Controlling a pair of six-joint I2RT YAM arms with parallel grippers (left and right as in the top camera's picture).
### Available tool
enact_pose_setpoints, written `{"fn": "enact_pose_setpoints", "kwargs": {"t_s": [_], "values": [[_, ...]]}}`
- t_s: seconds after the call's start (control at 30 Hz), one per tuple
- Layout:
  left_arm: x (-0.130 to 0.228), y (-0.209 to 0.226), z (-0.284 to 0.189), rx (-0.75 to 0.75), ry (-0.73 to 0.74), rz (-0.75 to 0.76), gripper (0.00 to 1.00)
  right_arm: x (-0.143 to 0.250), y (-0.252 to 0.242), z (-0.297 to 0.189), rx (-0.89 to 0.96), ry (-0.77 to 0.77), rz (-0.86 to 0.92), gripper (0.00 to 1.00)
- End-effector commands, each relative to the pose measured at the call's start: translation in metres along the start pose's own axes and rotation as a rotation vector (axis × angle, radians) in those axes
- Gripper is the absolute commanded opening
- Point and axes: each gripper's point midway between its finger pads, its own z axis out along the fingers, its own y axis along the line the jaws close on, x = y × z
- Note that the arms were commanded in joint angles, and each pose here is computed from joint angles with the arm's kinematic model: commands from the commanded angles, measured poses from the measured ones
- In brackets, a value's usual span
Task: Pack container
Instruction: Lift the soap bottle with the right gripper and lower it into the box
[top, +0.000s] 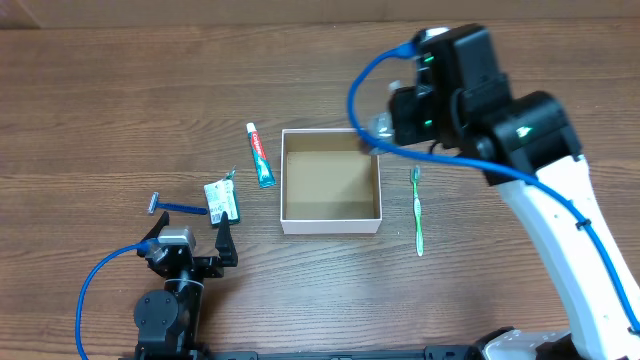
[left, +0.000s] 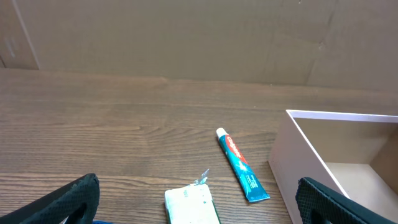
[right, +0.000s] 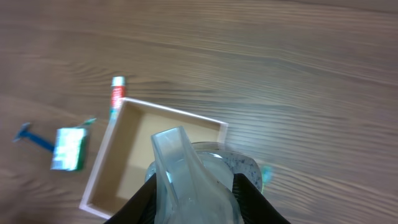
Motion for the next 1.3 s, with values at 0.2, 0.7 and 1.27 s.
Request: {"fn": "enact_pose_setpoints", "kwargs": {"t_s": [0.2, 0.7, 1.27], "values": [[0.001, 0.004, 0.000, -0.016, -0.004, 0.022, 1.00, -0.016, 0.030, 0.023, -0.028, -0.027, 0.076, 0.27], [0.001, 0.004, 0.000, -0.016, -0.004, 0.022, 1.00, 0.011, 0.016, 0.119, 0.126, 0.137, 0.072, 0.27], [0.001, 0.004, 0.000, -0.016, -0.004, 0.022, 1.00, 0.021, 0.013, 0.145, 0.137, 0.123, 0.070, 0.28]]}}
